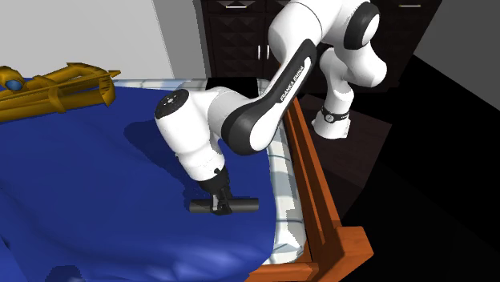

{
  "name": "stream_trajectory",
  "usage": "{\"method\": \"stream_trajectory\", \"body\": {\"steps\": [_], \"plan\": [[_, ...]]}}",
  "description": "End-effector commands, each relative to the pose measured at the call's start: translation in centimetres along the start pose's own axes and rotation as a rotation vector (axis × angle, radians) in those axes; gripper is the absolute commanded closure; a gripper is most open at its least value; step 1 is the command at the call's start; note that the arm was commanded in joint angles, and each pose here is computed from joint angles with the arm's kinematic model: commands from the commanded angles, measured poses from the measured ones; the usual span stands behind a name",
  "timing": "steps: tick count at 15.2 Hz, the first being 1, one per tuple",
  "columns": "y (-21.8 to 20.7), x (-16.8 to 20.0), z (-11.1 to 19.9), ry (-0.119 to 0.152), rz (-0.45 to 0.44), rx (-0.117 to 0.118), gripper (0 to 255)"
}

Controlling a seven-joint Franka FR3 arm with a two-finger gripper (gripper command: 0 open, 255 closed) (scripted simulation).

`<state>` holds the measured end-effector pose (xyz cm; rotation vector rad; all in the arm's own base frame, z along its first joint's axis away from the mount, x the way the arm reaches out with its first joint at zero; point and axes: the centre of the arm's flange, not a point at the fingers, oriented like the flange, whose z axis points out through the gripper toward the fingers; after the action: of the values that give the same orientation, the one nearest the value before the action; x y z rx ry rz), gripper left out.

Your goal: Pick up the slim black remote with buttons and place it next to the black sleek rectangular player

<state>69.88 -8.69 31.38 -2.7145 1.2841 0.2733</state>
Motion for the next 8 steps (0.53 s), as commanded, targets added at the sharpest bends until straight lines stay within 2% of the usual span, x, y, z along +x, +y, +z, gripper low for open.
{"method": "stream_trajectory", "body": {"steps": [1, 8], "plan": [[-0.07, -0.12, 0.67, -0.008, -0.002, -0.005, 255], [-0.18, -0.21, 0.10, -0.008, -0.002, -0.005, 255]]}}
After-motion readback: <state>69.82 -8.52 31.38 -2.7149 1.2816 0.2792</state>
